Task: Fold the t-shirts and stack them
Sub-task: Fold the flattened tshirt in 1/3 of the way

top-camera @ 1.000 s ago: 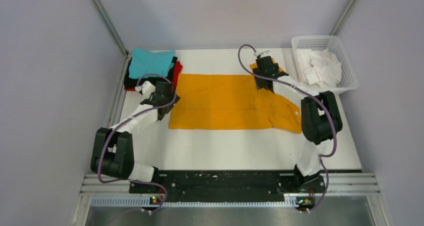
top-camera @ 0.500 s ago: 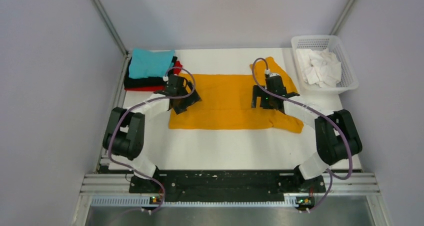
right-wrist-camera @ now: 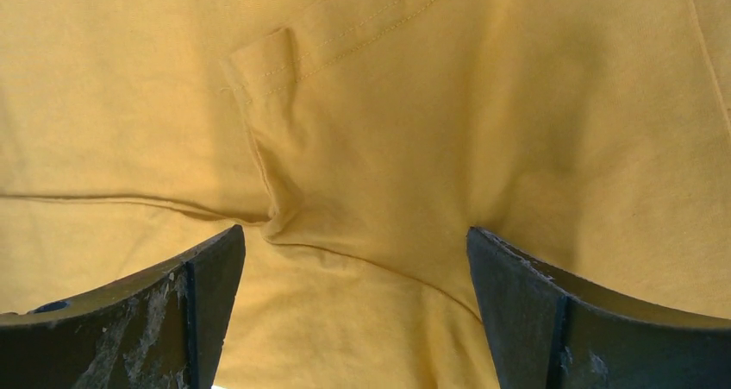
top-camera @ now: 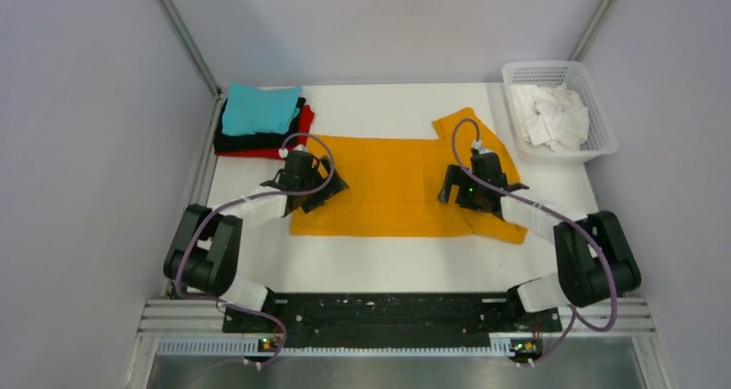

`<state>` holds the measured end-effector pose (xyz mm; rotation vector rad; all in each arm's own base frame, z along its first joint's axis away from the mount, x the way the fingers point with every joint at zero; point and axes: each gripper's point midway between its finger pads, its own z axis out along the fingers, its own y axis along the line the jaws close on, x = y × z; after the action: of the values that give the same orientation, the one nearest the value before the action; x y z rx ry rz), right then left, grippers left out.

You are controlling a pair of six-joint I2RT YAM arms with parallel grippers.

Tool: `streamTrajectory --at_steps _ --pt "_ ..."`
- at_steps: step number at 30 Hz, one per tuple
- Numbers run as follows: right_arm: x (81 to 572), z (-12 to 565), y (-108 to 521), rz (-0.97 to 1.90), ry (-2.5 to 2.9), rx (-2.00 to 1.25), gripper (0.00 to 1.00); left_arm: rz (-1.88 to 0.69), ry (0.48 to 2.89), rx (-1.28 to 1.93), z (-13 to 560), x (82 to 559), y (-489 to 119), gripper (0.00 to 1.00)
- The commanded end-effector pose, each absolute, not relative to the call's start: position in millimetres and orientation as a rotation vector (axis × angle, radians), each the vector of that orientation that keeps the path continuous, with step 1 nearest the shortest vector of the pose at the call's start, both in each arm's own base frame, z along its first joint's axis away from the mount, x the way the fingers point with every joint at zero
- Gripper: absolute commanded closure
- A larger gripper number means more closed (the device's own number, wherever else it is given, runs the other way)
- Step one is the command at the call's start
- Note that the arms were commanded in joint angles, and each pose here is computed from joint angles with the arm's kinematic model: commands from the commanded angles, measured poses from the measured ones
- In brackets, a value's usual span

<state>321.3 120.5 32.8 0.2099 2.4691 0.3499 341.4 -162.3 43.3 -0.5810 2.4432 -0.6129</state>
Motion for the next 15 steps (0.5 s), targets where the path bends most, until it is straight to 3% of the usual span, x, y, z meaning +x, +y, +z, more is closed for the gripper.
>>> streamTrajectory --at_steps 1,11,15 --pt "233.2 6.4 103.3 0.335 2.698 0.302 0.02 -0.395 2.704 -0.700 -7.1 237.6 -135.9 0.01" --pt "171.9 13.1 112.5 0.504 2.697 0.335 0.02 -0.279 2.713 -0.849 -13.1 153.4 -120.9 0.01" --pt "165.5 19.2 111.4 0.507 2.667 0.430 0.02 -0.366 2.647 -0.856 -6.3 154.2 -124.5 0.01"
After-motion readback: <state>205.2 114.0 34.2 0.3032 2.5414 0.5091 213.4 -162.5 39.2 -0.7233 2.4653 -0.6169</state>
